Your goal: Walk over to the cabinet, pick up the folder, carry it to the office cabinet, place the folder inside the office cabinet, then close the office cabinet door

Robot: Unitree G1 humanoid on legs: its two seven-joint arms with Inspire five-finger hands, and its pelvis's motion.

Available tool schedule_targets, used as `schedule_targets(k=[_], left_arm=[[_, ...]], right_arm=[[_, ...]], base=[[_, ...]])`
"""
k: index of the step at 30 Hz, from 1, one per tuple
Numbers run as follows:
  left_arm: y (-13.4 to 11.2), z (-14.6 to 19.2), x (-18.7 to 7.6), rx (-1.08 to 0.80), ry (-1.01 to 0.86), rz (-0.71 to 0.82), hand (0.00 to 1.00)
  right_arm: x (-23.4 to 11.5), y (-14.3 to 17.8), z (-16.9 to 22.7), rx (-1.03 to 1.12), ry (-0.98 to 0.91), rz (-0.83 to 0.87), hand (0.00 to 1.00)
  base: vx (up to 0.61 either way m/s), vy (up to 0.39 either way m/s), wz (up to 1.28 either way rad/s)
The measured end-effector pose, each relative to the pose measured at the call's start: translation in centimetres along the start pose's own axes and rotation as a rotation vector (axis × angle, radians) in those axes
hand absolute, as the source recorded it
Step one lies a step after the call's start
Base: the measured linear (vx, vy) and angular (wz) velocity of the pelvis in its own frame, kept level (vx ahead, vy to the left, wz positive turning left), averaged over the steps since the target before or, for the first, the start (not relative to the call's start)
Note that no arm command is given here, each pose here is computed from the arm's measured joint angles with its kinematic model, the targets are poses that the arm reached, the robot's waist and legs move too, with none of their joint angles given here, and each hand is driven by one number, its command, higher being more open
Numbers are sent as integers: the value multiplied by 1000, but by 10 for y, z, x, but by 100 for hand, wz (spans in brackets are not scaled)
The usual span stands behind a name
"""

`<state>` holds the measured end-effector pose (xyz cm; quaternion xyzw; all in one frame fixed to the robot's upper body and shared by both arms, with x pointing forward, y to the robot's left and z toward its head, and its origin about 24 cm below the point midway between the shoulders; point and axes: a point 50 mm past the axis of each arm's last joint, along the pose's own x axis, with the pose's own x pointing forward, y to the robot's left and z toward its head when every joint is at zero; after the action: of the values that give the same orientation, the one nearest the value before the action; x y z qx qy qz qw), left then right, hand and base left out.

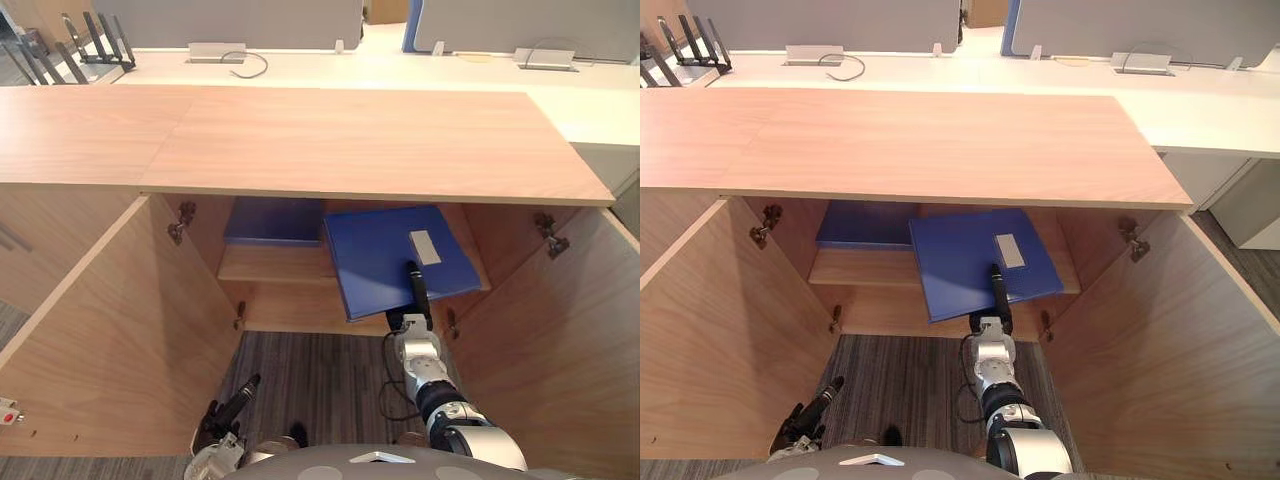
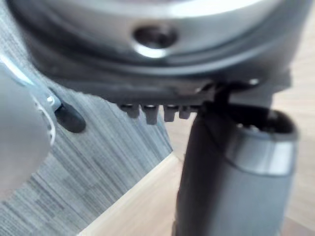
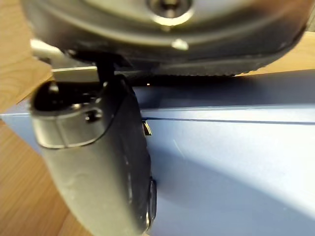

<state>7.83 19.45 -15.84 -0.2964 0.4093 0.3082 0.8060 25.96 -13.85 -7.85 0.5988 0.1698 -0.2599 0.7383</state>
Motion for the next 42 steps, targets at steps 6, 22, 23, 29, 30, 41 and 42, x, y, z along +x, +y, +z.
schedule_targets(k=[6,22,23,29,30,41,42], left_arm=[[5,-3,-1,-33,6,24,100],[1,-3,-3,14,6,-19,100],[1,-2,-3,13,1,-20,100],[-13,11,2,8,-40,-60,100],[-19,15,3,-4,-54,-74,100],[-39,37,6,-97,-139,-107,100],[-40,37,5,-100,-141,-109,100]], right_arm=[[-1,-4,-1,1,8,-10,0],[-3,-15,6,38,-13,-48,0],[-3,-15,6,38,-14,-47,0],[-3,53,20,94,-104,221,0],[-6,79,25,119,-138,313,0],[-40,179,43,210,-273,659,0],[-40,180,43,212,-278,657,0]], base=[[84,-202,0],[97,-45,-1],[3,29,-17],[-116,15,-21],[-273,51,-27],[-217,32,-15],[-118,22,-8]])
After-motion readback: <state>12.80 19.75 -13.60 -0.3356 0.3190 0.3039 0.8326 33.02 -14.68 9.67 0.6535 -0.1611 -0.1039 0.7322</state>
